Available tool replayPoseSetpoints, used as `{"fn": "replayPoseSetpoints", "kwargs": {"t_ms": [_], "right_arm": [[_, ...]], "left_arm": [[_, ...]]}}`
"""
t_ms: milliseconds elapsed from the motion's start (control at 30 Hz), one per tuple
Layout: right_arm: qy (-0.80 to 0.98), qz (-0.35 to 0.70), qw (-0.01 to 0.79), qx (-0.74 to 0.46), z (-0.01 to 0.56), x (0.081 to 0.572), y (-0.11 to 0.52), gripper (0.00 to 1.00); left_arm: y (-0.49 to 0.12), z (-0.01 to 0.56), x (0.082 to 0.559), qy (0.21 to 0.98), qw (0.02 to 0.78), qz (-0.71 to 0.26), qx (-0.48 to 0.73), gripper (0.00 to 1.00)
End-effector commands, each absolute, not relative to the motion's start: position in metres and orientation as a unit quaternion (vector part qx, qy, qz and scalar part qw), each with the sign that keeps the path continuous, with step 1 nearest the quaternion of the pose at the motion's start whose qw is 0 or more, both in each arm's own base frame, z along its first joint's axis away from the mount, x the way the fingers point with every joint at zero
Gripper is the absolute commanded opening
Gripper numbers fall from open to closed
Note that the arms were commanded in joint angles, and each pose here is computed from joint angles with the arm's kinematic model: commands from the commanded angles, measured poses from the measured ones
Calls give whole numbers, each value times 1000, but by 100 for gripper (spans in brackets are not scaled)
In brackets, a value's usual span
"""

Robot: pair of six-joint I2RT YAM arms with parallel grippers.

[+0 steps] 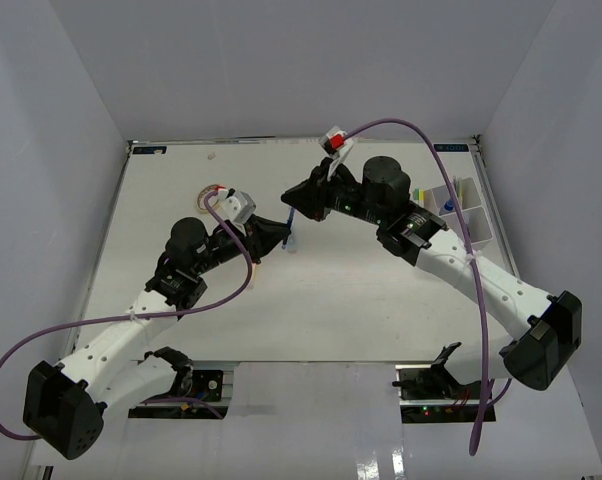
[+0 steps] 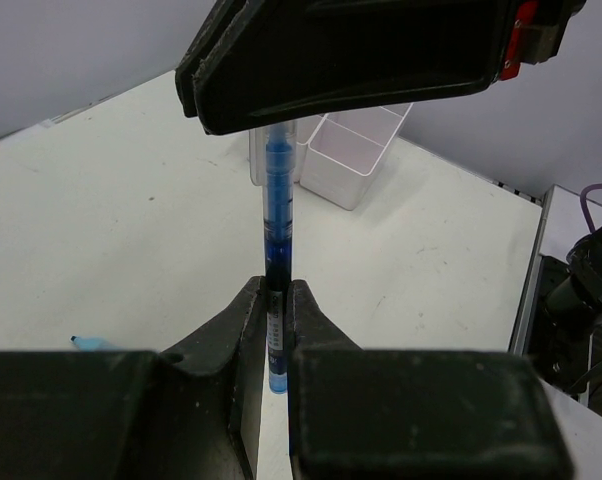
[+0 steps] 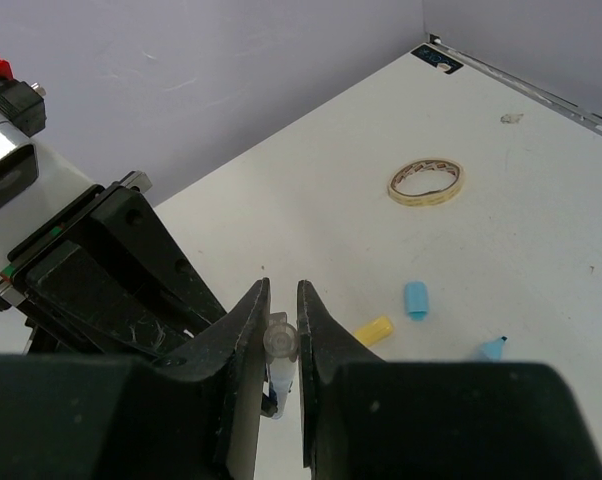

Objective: Sort the stationery into containers
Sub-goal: Close the pen cap on the pen.

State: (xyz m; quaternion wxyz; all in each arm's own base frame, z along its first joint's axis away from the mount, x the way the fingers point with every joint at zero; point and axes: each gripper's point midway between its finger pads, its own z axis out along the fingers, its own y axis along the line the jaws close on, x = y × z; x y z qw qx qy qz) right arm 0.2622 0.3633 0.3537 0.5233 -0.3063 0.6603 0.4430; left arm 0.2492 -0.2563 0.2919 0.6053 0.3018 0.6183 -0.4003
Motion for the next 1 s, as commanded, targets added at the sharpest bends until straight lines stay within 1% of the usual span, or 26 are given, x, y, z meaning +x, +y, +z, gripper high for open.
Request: {"fn": "replayPoseSetpoints", "kwargs": {"t_ms": [0, 200, 500, 967], "right_arm": [[738, 406, 426, -330, 281, 252, 360, 8], [746, 404, 408, -337, 272, 249, 361, 8], [757, 395, 390, -344, 257, 247, 360, 8], [785, 369, 351, -351, 231, 243, 352, 8]], "left_arm": [[-241, 415, 236, 474, 731, -401, 284, 0], [-237, 435, 237, 457, 749, -393, 275, 0], [-238, 454, 237, 439, 757, -405, 266, 0], [-233, 466, 242, 436, 772, -380, 264, 0]]}}
